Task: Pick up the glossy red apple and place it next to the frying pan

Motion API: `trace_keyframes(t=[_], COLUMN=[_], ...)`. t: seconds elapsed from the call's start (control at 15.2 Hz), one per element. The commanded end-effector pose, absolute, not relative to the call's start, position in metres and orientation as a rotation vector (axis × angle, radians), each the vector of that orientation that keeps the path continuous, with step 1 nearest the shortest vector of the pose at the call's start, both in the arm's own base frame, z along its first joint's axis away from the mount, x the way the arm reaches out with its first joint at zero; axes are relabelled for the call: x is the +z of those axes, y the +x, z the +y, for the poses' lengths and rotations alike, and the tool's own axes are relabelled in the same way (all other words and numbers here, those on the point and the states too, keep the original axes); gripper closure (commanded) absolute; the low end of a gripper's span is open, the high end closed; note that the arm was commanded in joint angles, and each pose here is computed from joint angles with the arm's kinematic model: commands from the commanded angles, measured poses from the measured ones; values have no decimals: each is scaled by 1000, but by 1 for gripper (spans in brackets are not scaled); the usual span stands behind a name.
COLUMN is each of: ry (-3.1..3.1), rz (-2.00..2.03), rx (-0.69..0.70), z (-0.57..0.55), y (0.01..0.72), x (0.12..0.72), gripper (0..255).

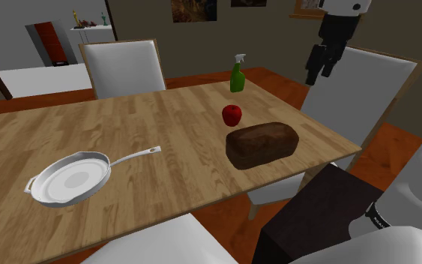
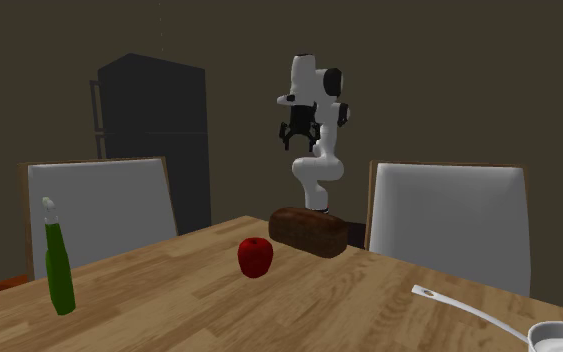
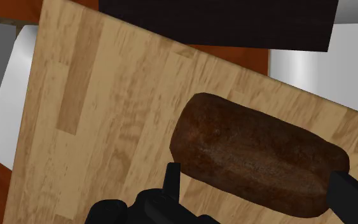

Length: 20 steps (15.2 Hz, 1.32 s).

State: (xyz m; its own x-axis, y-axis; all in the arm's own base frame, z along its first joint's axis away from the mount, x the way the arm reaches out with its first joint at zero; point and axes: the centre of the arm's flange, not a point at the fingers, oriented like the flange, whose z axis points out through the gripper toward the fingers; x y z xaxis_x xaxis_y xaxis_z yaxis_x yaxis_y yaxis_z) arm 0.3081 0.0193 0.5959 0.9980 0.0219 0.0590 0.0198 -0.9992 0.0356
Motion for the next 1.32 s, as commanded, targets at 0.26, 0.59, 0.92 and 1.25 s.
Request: trace_keyframes(t=[0.26, 0.59, 0.92, 1.25], ry=[3109, 3114, 3117, 3120], rz=[74, 127, 180, 233], rx=[101, 113, 124, 135], z=[14, 9, 6, 6], y=[354, 411, 469, 527], x=[571, 541, 511, 482], gripper=[0, 0, 0, 0])
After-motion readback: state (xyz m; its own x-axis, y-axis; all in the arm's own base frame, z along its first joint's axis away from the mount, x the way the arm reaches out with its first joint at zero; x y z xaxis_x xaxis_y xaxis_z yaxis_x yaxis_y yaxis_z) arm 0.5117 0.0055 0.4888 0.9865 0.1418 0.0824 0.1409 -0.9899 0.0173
